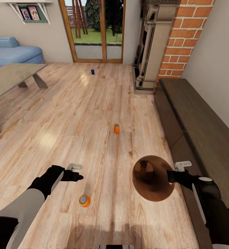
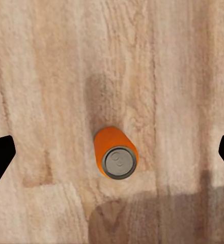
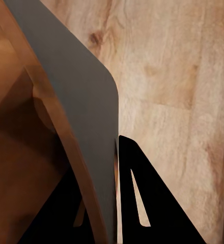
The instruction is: Put the three can of soda from the living room inside the tash can in the kitchen.
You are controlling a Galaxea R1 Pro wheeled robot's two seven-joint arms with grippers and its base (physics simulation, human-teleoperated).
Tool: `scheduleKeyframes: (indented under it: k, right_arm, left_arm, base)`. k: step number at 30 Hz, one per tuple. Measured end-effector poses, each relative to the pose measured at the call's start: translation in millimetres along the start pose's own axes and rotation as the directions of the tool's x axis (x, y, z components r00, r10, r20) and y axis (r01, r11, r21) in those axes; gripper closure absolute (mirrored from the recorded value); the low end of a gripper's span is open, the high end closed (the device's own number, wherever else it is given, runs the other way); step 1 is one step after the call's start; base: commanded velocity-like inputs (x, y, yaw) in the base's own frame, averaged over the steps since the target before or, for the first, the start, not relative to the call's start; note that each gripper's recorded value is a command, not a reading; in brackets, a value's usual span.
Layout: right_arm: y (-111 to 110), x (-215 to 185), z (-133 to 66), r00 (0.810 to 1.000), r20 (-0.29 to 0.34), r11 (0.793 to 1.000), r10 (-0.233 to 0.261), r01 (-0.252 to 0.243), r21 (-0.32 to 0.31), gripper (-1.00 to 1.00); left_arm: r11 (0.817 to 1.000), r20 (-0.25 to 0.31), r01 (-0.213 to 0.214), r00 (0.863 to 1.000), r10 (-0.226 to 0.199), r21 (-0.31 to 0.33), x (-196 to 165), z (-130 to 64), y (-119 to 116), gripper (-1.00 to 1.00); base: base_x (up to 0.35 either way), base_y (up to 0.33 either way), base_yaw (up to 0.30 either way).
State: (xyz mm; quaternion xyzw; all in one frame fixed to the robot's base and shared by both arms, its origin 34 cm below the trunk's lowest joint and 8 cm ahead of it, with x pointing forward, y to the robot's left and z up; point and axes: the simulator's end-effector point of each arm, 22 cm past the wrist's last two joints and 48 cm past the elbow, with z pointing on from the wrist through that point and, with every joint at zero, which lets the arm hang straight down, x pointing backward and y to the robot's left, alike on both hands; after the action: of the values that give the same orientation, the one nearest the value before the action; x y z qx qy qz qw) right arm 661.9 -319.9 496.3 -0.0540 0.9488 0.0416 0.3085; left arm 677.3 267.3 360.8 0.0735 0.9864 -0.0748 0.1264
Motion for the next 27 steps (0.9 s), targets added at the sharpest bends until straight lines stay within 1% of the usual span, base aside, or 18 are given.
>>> scheduleKeyframes:
  k: [17,19,20,21,22,24,27]
  right_arm:
    - [1,39,34.5,1.0,-0.026,1.0,0.001,-0.001,-0.003,1.0]
    - [-5,27,38.8,1.0,-0.009,1.0,-0.013,0.013,0.014,1.0]
    - [-10,14,37.8,0.999,0.012,0.999,-0.031,0.031,0.034,1.0]
    - [-14,1,36.7,0.999,0.013,0.998,-0.035,0.035,0.054,1.0]
    - [-19,-8,34.3,0.999,0.011,0.997,-0.036,0.036,0.074,1.0]
    - [-24,-13,33.0,1.0,-0.008,0.995,-0.028,0.029,0.095,1.0]
    - [-24,-20,34.5,1.0,-0.003,0.995,-0.018,0.018,0.097,1.0]
  left_arm:
    - [1.0,-0.026,-0.003,1.0,0.003,0.003,28,46.1,1,-1.0]
    - [1.0,-0.028,-0.002,1.0,0.002,0.001,31,51.5,2,-1.0]
    - [1.0,-0.029,-0.002,1.0,0.002,0.001,33,54.0,2,-1.0]
    - [1.0,-0.031,-0.002,1.0,0.002,0.001,34,56.8,2,-1.0]
    - [1.0,-0.032,-0.002,0.999,0.002,0.002,36,59.3,2,-1.0]
    - [1.0,-0.035,-0.002,0.999,0.002,0.004,39,65.0,1,-1.0]
    - [1.0,-0.039,-0.002,0.999,0.002,0.005,44,73.0,1,-1.0]
  base:
    - [0.0,0.0,0.0]
    - [0.0,0.0,0.0]
    - [0.0,0.0,0.0]
    - [0.0,0.0,0.0]
    - [0.0,0.0,0.0]
    - [0.0,0.0,0.0]
    - [0.0,0.0,0.0]
